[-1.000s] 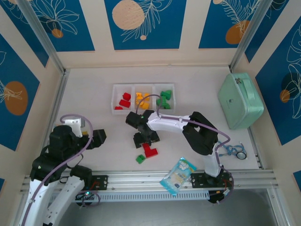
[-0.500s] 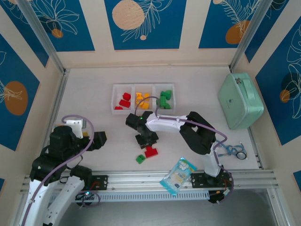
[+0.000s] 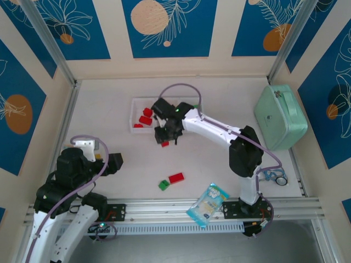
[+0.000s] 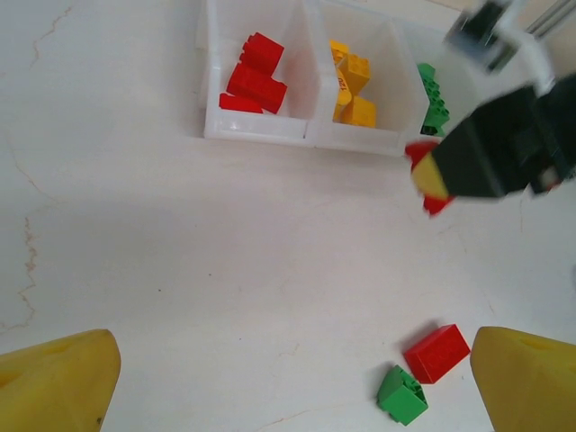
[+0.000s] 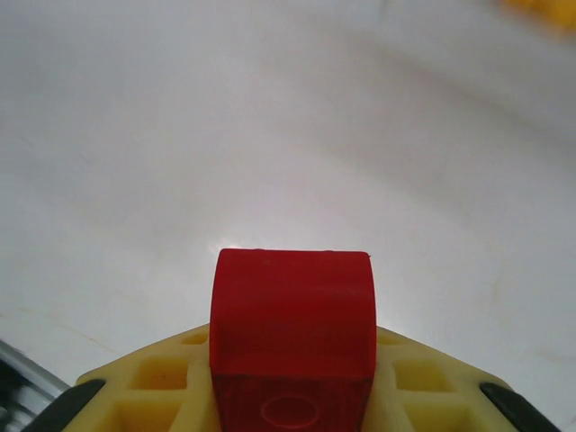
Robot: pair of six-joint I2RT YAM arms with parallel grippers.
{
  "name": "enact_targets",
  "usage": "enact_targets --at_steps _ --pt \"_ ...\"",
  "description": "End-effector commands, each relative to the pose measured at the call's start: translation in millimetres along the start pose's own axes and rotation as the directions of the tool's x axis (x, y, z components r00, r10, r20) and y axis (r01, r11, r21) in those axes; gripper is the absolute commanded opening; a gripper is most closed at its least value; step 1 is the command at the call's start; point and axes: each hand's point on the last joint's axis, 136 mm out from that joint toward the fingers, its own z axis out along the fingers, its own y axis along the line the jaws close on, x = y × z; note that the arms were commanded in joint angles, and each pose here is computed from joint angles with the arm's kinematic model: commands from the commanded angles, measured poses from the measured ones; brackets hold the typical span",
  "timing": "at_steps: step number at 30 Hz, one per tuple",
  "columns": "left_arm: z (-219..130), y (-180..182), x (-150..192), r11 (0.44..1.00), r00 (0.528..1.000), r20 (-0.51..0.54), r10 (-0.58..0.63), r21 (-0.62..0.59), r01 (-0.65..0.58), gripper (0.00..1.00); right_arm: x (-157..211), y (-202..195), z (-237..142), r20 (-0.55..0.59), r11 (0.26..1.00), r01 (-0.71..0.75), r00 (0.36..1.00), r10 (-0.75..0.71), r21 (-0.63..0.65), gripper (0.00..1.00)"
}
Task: Sort the legos into containers by color
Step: Place the lego in the container.
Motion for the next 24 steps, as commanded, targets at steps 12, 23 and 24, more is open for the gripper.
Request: enact_targets --at_steps 12,23,24 --pt "8 6 0 1.000 1.000 0.005 -0.021 -0.023 0.021 0.99 -169 -3 0 0.327 0.980 0.185 0.933 -0.152 -0.072 0.22" --pt "10 7 1 0.999 1.000 -0.005 -0.028 -0.028 0.028 1.00 -169 13 52 0.274 0.938 0.269 0.940 -0.205 -0.220 0.40" --pt "10 7 1 0.999 0.999 -0.006 -0.033 -0.034 0.032 0.99 -167 14 53 0.270 0.935 0.282 0.937 -0.221 -0.216 0.55"
